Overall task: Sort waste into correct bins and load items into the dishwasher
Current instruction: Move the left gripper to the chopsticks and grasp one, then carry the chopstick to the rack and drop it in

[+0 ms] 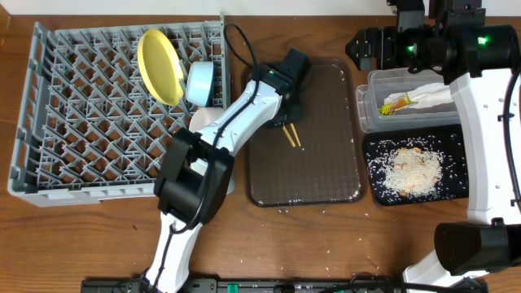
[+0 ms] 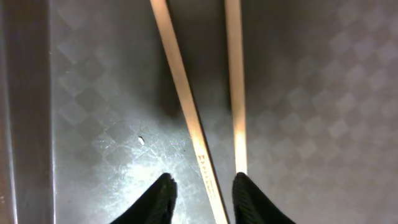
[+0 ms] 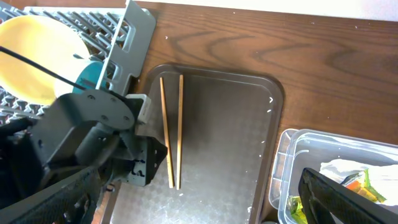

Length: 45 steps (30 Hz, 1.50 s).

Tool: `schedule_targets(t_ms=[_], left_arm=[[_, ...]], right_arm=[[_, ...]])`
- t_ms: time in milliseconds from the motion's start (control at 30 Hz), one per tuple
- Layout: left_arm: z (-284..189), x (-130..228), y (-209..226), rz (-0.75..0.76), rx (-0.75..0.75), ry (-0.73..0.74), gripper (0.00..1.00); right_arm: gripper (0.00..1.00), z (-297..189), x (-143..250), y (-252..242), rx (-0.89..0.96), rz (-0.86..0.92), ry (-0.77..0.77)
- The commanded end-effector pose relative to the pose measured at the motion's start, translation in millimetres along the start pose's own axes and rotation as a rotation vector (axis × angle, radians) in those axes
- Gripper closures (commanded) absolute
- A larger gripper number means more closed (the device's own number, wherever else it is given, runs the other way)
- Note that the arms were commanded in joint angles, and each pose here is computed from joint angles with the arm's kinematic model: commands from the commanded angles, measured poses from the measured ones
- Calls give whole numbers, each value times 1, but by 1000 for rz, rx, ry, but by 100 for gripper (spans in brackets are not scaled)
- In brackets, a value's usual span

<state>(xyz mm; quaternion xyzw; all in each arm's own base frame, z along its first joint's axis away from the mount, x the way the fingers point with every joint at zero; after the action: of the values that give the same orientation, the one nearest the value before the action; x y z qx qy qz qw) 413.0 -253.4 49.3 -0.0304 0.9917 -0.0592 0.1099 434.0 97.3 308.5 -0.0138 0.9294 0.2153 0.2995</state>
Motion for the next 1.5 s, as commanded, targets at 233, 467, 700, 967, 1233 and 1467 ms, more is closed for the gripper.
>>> schedule_targets(t_ms=[233,467,700,967,1233,1467], left_arm=[[25,10,4,-28,-29,44,73],[42,17,5,-22,-46,71,73],[45,21,3,-15,-46,83,86],[28,22,2,-14,-5,108,93],[-108,-21,13,176,116,-121,93],[-200,-21,87,269,-52,-246,93]], right_arm=[[1,-2,-1,5,-4,-6,-6],[1,-2,-1,5,-4,-7,-5],[1,-2,-1,5,-4,-6,-5],[1,-2,-1,5,-4,-6,-4],[1,-2,-1,5,-4,-6,-5],[1,-2,-1,5,-4,-6,-4]])
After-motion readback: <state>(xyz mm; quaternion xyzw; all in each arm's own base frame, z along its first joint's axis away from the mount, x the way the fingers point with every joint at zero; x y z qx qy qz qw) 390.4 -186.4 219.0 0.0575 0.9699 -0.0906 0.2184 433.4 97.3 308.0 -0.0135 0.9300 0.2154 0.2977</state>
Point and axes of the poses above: each gripper's point midway between its finger pads, its own z axis out along the fingers, its own y axis along the line the jaws close on, x = y × z, the point moved 1 cm from there along -z, back along the fingers, and after that the axes turned 9 degrees about z, right-handed, at the moved point
